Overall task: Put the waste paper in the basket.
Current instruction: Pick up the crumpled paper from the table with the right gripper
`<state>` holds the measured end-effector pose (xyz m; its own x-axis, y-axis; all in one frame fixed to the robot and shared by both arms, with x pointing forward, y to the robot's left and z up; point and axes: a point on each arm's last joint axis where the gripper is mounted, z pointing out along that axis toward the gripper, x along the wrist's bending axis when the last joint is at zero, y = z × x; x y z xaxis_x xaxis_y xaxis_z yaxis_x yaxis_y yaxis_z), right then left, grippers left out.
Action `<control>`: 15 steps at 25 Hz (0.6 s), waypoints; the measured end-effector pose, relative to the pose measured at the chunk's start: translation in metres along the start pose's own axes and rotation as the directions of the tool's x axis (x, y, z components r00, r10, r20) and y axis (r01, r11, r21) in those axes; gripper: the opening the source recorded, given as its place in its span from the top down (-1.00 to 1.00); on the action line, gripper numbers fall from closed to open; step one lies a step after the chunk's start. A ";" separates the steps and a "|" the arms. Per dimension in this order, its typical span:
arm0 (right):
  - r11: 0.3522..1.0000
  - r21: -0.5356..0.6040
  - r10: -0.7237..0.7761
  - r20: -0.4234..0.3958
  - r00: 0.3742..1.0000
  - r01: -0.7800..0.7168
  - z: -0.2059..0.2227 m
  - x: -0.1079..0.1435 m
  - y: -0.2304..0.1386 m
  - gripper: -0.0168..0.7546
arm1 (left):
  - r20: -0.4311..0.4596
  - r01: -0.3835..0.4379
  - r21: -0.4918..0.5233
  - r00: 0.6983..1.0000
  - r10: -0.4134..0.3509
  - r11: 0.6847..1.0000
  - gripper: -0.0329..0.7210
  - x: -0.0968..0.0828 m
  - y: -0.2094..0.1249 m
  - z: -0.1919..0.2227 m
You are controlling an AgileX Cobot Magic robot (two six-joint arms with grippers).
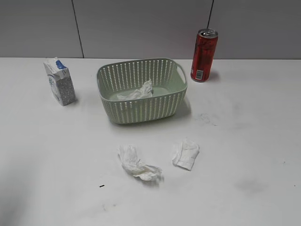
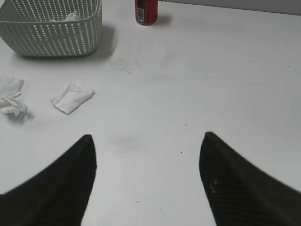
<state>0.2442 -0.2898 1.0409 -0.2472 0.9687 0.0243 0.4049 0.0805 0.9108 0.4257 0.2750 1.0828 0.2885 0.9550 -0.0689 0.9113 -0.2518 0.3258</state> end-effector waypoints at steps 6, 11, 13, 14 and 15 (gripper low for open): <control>1.000 -0.020 0.002 0.000 1.000 -0.002 -0.001 0.000 0.002 -0.39 | -0.021 -0.016 -0.115 1.000 0.013 0.993 -0.57 -0.015 -0.067 -0.013; 0.997 -0.070 0.035 -0.012 0.999 -0.035 -0.005 0.001 0.011 -0.39 | -0.058 -0.041 -0.297 0.998 0.025 0.954 -0.57 -0.025 -0.114 -0.027; 0.997 -0.048 0.056 -0.025 0.998 -0.058 -0.002 0.002 0.014 -0.39 | -0.069 -0.038 -0.378 0.998 0.013 0.925 -0.57 -0.028 -0.128 -0.032; 0.997 -0.027 0.068 -0.033 0.997 -0.069 0.001 0.003 0.016 -0.39 | -0.072 -0.034 -0.411 0.997 0.004 0.911 -0.57 -0.030 -0.134 -0.032; 0.997 -0.007 0.080 -0.042 0.996 -0.081 0.004 0.003 0.017 -0.39 | -0.075 -0.034 -0.436 0.997 0.001 0.899 -0.57 -0.031 -0.139 -0.032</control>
<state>0.2536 -0.2844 1.0552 -0.2510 0.9612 0.1149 0.4176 0.0004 0.9086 0.2804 0.2860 1.0700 0.2669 0.9637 0.0029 0.6812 -0.1908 0.7068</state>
